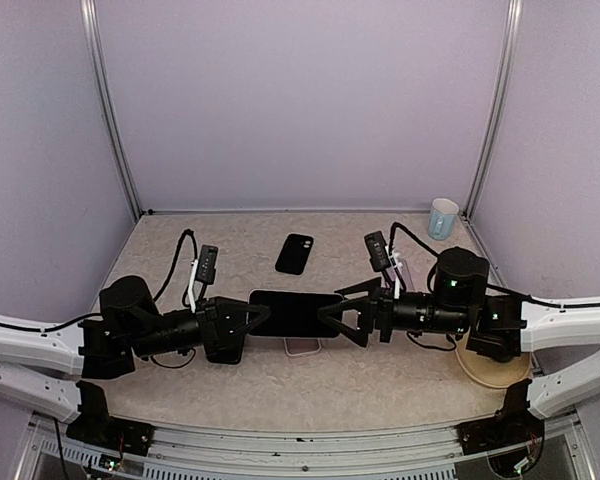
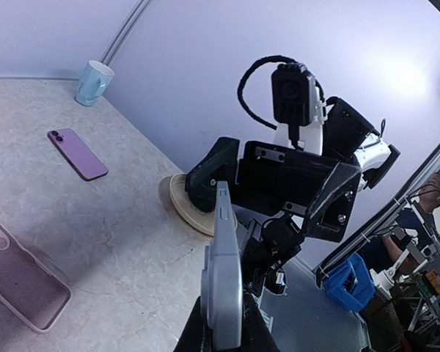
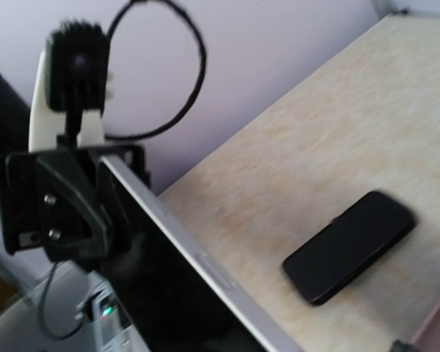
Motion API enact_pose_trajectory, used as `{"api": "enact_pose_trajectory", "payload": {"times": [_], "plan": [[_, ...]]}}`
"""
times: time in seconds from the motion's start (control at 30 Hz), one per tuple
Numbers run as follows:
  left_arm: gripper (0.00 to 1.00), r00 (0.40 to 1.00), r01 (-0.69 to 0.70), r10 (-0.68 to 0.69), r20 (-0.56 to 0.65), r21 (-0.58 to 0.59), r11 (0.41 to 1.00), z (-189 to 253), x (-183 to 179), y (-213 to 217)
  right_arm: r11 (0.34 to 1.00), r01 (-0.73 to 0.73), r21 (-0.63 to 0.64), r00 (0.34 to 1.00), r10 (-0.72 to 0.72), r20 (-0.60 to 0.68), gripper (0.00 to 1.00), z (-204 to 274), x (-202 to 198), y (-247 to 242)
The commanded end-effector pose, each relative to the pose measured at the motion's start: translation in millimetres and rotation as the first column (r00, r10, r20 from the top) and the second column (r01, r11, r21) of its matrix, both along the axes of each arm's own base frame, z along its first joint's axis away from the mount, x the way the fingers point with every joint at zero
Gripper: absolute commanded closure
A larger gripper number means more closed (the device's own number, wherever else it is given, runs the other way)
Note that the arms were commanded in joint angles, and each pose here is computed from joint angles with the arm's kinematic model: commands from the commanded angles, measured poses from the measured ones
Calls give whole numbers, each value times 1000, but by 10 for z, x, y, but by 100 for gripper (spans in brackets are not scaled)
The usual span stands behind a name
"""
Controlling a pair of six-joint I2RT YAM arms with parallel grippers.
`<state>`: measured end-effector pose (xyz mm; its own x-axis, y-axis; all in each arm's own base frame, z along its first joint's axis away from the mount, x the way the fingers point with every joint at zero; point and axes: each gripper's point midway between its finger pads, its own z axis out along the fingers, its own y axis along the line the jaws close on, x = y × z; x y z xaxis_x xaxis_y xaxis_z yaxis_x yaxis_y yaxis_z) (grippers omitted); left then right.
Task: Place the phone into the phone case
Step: Pass from the left arm to the right
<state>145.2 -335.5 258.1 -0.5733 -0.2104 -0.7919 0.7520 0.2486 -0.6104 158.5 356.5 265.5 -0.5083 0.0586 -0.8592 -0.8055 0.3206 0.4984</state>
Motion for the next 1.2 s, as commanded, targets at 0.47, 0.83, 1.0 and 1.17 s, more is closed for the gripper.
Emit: {"api": "enact_pose_trajectory", "payload": {"times": [0.47,0.83,1.0,1.17], "plan": [[100,993,80,-69,98,-116,990,408,-92,-183,946,-309,102,949,313,-35,11,74,-410,295],[100,995,66,-57,85,-98,993,356,-54,-200,923,-374,95,926,378,-26,28,44,-523,298],[100,997,41,-34,74,-89,995,323,-12,-159,919,-384,86,922,386,-8,46,45,-548,277],[100,997,33,-27,70,-88,996,318,8,-135,910,-405,90,914,406,7,59,58,-595,254]]}}
